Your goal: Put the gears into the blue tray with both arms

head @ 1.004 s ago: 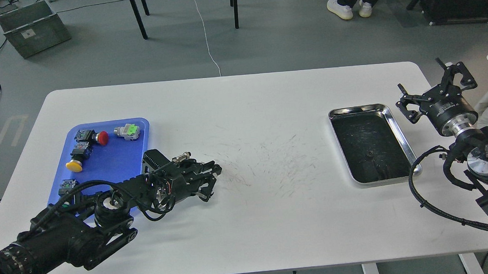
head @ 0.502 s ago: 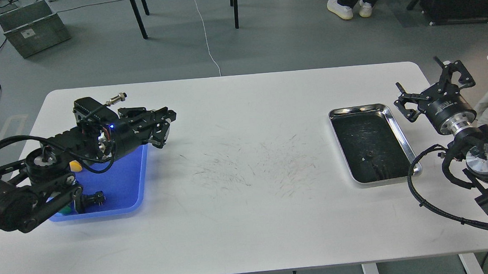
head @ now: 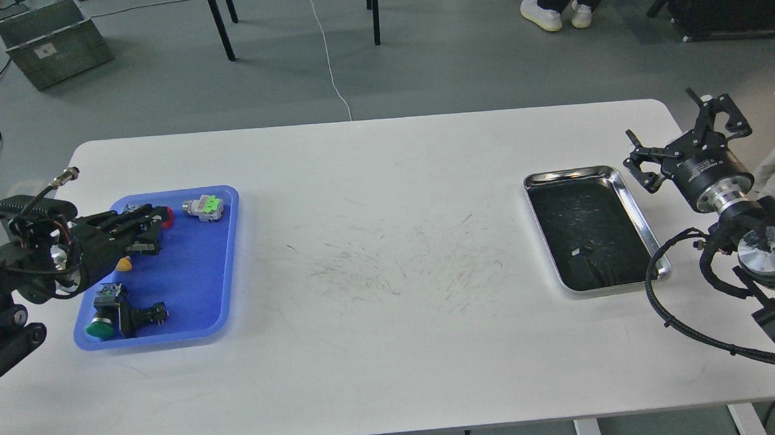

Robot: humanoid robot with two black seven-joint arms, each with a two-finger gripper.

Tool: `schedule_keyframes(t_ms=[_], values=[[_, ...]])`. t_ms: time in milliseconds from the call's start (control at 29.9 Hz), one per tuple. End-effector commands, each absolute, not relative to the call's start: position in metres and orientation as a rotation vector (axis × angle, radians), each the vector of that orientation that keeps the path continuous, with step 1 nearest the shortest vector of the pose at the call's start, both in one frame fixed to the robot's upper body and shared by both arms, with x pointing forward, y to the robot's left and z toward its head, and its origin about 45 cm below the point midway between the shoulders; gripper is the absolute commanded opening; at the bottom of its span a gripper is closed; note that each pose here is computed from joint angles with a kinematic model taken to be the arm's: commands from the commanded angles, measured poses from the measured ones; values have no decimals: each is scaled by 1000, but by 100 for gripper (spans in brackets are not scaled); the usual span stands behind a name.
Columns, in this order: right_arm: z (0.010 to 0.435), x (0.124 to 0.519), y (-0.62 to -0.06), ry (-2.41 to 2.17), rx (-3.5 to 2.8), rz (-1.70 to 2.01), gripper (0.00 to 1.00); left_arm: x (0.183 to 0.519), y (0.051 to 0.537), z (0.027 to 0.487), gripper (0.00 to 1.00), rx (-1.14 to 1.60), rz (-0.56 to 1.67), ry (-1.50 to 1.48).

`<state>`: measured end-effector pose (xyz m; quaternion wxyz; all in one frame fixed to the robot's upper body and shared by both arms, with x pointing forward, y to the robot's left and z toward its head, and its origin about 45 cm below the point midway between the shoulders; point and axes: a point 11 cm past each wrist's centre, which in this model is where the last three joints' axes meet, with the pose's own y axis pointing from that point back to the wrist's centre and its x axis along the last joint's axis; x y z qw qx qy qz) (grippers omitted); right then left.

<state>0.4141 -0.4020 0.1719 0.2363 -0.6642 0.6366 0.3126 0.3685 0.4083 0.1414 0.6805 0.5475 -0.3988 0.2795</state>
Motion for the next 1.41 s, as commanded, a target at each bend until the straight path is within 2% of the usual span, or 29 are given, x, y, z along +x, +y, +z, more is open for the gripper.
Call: schedule_keyframes(t_ms=[0, 401, 569, 736, 870, 937, 970, 1070, 1137, 1372], values=[[172, 414, -403, 1747, -1821, 856, 97, 365, 412, 127, 12, 1250, 636, -867], [170, 413, -404, 1756, -1818, 858, 97, 368, 406, 99, 16, 1281, 652, -821], [169, 413, -406, 1763, -1815, 857, 97, 369, 402, 96, 24, 1282, 653, -813], [170, 413, -407, 1764, -1815, 856, 97, 370, 401, 92, 38, 1288, 656, -807], [171, 413, -408, 1765, -1816, 853, 97, 372, 400, 93, 68, 1282, 660, -811], [171, 413, -407, 1763, -1816, 852, 97, 374, 398, 96, 87, 1274, 667, -816], [171, 413, -407, 1763, -1816, 852, 97, 376, 396, 98, 91, 1263, 674, -817], [174, 415, -406, 1756, -1821, 848, 97, 381, 394, 106, 97, 1239, 706, -817], [175, 416, -405, 1752, -1825, 847, 97, 391, 388, 120, 97, 1207, 727, -840], [190, 426, -402, 1729, -1853, 816, 97, 440, 379, 226, 98, 1051, 874, -966]])
